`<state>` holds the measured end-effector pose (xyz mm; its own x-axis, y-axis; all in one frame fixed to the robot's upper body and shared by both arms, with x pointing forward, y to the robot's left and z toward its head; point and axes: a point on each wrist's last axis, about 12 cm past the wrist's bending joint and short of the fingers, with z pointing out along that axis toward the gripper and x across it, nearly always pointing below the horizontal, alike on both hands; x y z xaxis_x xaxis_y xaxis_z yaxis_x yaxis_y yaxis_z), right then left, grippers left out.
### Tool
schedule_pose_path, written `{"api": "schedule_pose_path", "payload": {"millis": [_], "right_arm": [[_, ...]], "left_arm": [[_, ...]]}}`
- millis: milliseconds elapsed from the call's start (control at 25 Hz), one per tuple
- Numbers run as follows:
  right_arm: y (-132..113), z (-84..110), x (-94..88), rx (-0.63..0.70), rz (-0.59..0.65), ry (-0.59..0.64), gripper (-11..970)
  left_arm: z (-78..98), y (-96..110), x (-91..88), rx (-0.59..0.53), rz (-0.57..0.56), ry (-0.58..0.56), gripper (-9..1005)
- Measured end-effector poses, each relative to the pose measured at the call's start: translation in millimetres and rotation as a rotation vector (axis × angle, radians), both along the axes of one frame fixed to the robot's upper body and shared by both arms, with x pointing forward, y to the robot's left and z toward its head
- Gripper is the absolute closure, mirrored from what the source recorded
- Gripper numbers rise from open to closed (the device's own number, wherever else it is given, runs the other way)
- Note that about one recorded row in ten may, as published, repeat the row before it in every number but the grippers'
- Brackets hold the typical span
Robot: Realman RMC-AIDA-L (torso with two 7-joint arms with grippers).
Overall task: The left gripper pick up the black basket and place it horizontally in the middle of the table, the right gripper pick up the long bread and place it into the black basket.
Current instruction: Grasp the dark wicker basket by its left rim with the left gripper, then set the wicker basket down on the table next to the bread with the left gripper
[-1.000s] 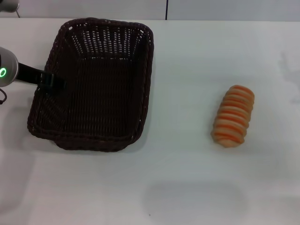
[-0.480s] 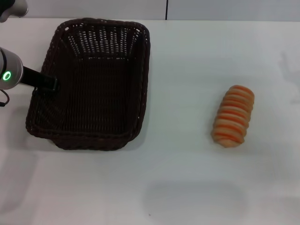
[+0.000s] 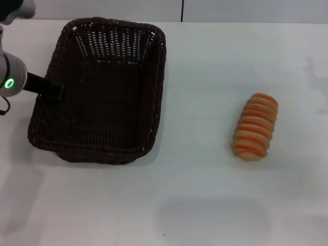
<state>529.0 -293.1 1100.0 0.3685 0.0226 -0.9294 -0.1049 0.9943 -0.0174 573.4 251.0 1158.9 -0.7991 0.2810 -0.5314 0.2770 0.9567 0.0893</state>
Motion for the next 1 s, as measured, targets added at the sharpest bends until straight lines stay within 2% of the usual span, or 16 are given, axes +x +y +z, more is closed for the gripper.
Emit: {"api": "schedule_pose_path", "payload": {"millis": [240, 400, 520, 640, 680, 720, 880, 1000], "right_arm": [[-1, -0.5, -2.9, 0.009, -0.01, 0.001, 288], [-2, -1.5, -4.8, 0.018, -0.019, 0.004, 288], [-2, -1.6, -5.2, 0.023, -0.026, 0.004, 288], [-3, -1.9, -5.9, 0.032, -0.034, 0.01, 288], [-4, -2.5, -5.8, 0.039, -0.042, 0.022, 288], [-4, -2.5, -5.8, 0.039, -0.042, 0.022, 288], [-6, -5.2, -8.8, 0.057, -0.074, 0.037, 288], [-8, -7.9, -12.7, 0.065, -0.093, 0.045, 288]], "left_arm": [[12.4, 5, -2.4, 0.033, -0.045, -0.123, 752], [26.2, 14, -1.1, 0.09, -0.107, -0.245, 758], [30.7, 18, 1.1, 0.117, -0.133, -0.283, 803], [36.2, 22, 2.1, 0.164, -0.202, -0.353, 808], [38.6, 22, 0.6, 0.185, -0.262, -0.391, 809], [38.6, 22, 0.6, 0.185, -0.262, -0.391, 809], [46.8, 20, -2.9, 0.223, -0.414, -0.453, 808], [50.0, 21, -3.6, 0.22, -0.472, -0.48, 808]]}}
